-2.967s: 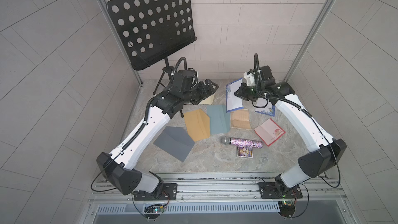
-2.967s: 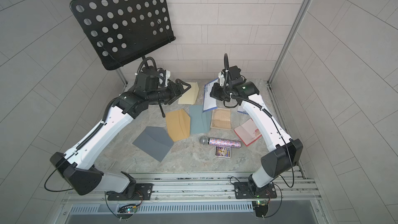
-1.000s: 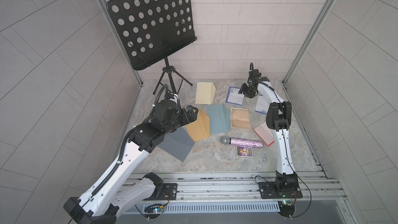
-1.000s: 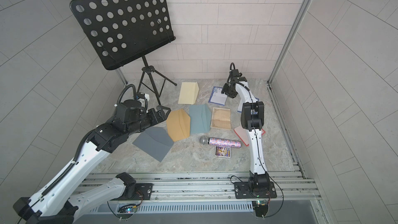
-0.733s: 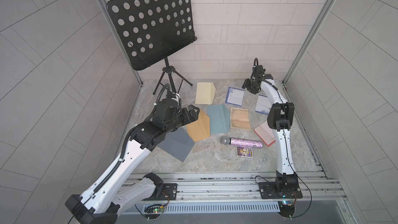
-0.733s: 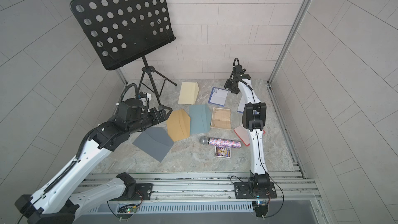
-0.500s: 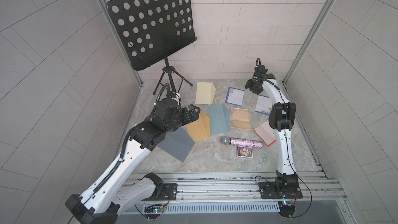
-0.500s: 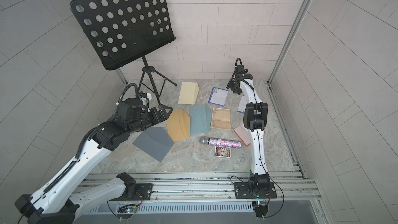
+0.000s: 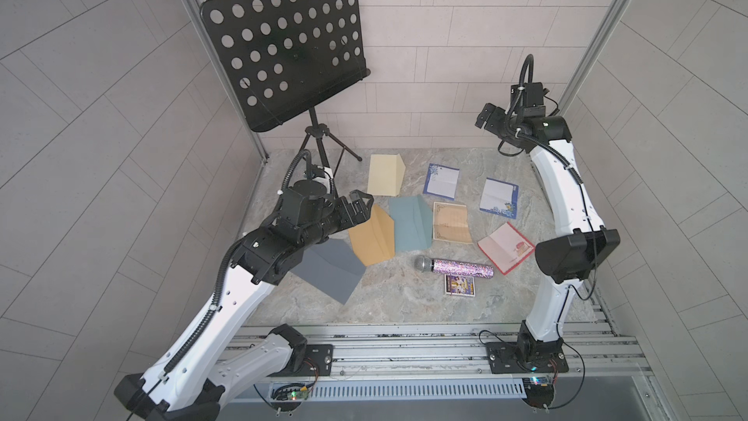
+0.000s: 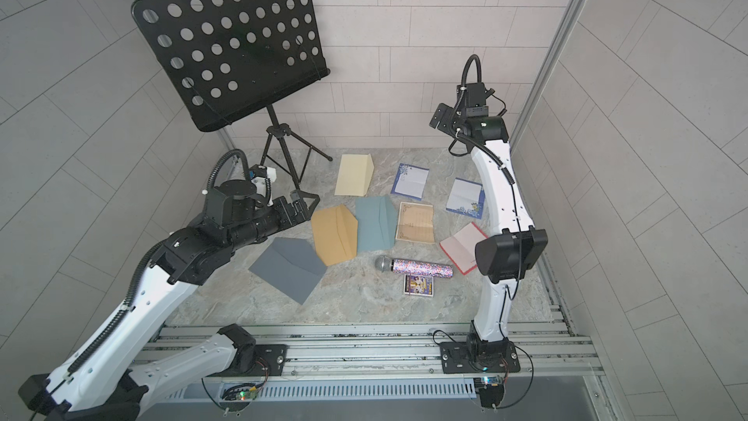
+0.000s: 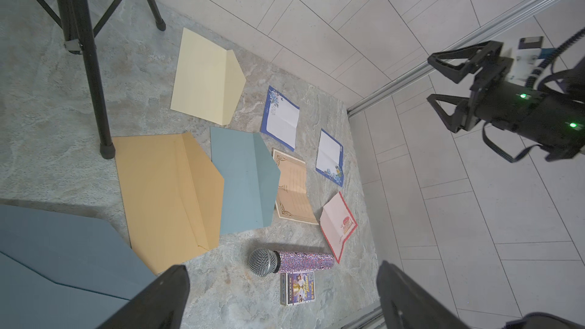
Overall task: Take the letter paper out of the envelope
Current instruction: Reset both arms
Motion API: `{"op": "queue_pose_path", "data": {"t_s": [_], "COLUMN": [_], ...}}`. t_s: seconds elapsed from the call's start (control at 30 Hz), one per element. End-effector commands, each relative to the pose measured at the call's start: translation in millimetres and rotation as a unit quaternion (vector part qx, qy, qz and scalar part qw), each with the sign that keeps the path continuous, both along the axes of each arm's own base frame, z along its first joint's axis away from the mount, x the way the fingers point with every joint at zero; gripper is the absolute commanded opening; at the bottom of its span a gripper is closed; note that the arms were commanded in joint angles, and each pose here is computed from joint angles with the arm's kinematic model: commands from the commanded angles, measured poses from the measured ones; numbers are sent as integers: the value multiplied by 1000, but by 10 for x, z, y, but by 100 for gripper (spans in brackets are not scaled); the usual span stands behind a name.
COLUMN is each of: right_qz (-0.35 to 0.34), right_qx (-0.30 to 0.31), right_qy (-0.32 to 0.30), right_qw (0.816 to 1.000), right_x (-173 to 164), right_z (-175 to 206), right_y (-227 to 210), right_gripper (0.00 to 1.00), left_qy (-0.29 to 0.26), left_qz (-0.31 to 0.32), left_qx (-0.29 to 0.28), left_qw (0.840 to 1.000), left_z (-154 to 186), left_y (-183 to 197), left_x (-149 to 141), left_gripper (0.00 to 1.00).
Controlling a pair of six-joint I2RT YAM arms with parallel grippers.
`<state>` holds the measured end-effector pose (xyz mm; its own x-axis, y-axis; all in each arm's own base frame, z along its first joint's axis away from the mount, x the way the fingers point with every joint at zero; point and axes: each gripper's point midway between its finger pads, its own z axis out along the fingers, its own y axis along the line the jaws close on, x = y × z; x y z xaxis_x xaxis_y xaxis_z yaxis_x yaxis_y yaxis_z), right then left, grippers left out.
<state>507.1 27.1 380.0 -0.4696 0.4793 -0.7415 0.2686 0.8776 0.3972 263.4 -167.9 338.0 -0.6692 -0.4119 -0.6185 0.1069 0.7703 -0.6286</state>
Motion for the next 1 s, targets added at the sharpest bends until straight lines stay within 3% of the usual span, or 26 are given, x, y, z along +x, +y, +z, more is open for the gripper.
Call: {"op": "queue_pose_path", "data": {"t_s": [0.0,0.23,0.47,0.53,0.77,0.97], "right_qz": [-7,19,20,25,2,-49], "right_qx": [-16,-81,-82,-102,-149,-172], "right_qy": [52,38,-27,-10,21,33], "right_qw": [998,996,996,994,989,983], "right_x": [-251,-962,-1660,-1807,-2153,-2149], "right_z": [-266,-85,-217,-395,-875,-1337], "right_y": [42,123,43,1,-229,-413], "right_gripper": [100,100,99,100,100,100], "left_qy": [-20,-6,23,29,13,-32], "left_qz": [14,66,79,91,192,275], "left_qx": [23,98,124,135,235,272], "left_qw": [999,993,989,986,953,922], "left_z": [136,81,-136,-215,-503,-930], "left_y": [129,455,529,578,1081,1419], "left_x": [-23,-62,-77,-67,-27,-25], "left_gripper": [100,100,100,100,100,100]}}
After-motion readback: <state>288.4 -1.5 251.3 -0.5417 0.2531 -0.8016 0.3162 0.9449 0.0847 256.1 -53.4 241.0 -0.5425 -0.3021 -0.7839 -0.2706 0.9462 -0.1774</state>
